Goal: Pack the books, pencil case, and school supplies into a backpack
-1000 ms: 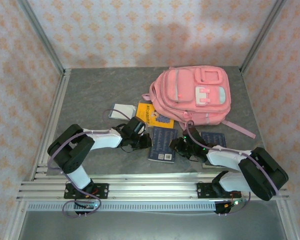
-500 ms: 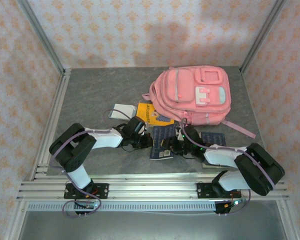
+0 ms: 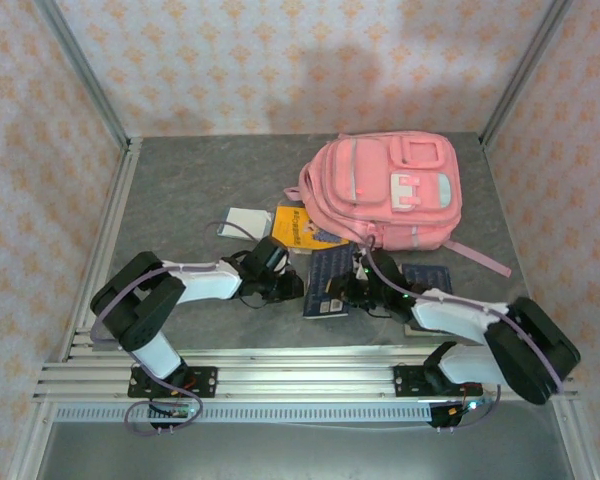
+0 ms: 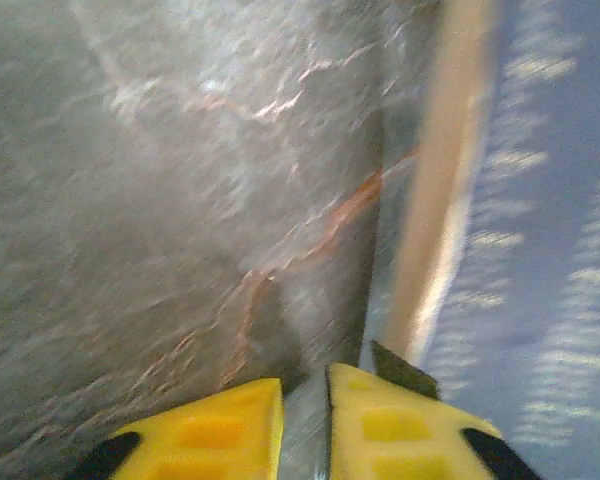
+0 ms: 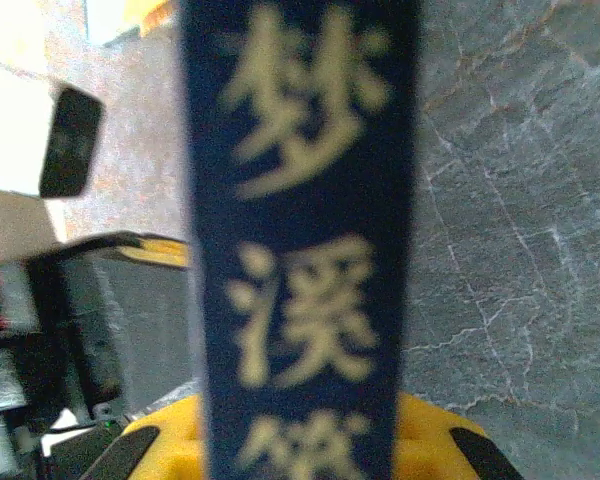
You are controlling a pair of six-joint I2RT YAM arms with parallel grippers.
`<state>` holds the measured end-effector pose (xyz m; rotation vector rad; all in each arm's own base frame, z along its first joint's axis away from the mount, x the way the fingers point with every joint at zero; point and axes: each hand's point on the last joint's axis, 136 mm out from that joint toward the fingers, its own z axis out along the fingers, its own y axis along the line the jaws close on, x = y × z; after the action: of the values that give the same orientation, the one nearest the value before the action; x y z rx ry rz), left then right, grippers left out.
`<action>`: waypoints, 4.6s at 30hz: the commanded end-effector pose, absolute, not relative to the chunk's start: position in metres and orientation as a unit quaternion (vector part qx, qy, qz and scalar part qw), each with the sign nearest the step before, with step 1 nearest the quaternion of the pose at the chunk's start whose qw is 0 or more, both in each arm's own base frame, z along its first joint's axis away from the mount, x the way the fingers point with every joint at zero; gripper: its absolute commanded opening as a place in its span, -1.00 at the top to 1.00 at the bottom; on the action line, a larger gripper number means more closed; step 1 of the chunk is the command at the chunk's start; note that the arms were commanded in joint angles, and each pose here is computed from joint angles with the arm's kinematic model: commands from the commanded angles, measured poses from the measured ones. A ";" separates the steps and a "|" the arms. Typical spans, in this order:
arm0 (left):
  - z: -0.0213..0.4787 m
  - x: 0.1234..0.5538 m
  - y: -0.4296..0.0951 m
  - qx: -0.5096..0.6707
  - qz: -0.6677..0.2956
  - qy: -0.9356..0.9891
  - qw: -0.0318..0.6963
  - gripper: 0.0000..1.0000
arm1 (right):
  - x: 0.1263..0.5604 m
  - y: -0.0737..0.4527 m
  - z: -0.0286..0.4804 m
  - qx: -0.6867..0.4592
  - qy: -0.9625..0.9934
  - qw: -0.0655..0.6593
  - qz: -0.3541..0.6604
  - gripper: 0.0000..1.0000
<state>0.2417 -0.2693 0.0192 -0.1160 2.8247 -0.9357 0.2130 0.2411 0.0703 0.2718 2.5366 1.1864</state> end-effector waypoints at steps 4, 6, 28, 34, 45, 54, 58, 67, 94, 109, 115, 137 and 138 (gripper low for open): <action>0.050 0.234 -0.248 -0.114 -0.315 0.938 0.090 -0.35 | 0.241 0.210 0.115 0.206 0.831 0.281 0.434 1.00; 0.079 0.240 -0.252 -0.138 -0.358 0.916 0.113 -0.59 | 0.245 0.204 0.133 0.231 0.807 0.308 0.447 1.00; 0.198 0.265 -0.279 -0.233 -0.535 0.775 0.241 -0.83 | 0.265 0.232 0.226 0.333 0.657 0.321 0.595 1.00; 0.189 0.273 -0.283 -0.257 -0.527 0.772 0.243 -0.49 | 0.265 0.247 0.226 0.334 0.653 0.304 0.608 1.00; 0.192 0.278 -0.261 -0.285 -0.502 0.764 0.287 0.58 | 0.260 0.259 0.226 0.321 0.657 0.297 0.614 1.00; 0.204 0.269 -0.252 -0.258 -0.498 0.771 0.303 1.00 | 0.257 0.234 0.226 0.300 0.684 0.360 0.560 -0.22; 0.210 0.261 -0.257 -0.225 -0.516 0.774 0.290 1.00 | 0.255 0.215 0.243 0.286 0.668 0.382 0.571 -0.09; 0.232 0.246 -0.273 -0.166 -0.569 0.758 0.272 1.00 | 0.247 0.223 0.267 0.222 0.676 0.362 0.603 0.06; 0.222 0.246 -0.303 -0.158 -0.600 0.753 0.219 -0.35 | 0.260 0.201 0.254 0.365 0.601 0.345 0.622 1.00; 0.239 0.260 -0.301 -0.179 -0.599 0.740 0.250 0.29 | 0.255 0.218 0.244 0.363 0.613 0.331 0.619 1.00; 0.242 0.261 -0.295 -0.179 -0.590 0.740 0.270 0.84 | 0.257 0.220 0.234 0.371 0.621 0.331 0.606 1.00; 0.230 0.241 -0.147 -0.167 -0.329 0.847 0.383 1.00 | 0.363 0.166 0.233 0.111 0.897 0.398 0.154 -0.30; 0.230 0.241 -0.147 -0.164 -0.329 0.848 0.383 1.00 | 0.377 0.170 0.228 0.100 0.908 0.382 0.144 -0.29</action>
<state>0.2424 -0.1573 0.2277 -0.4810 2.1352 -0.9389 0.3671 0.1625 0.2606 0.4935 2.0874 0.5128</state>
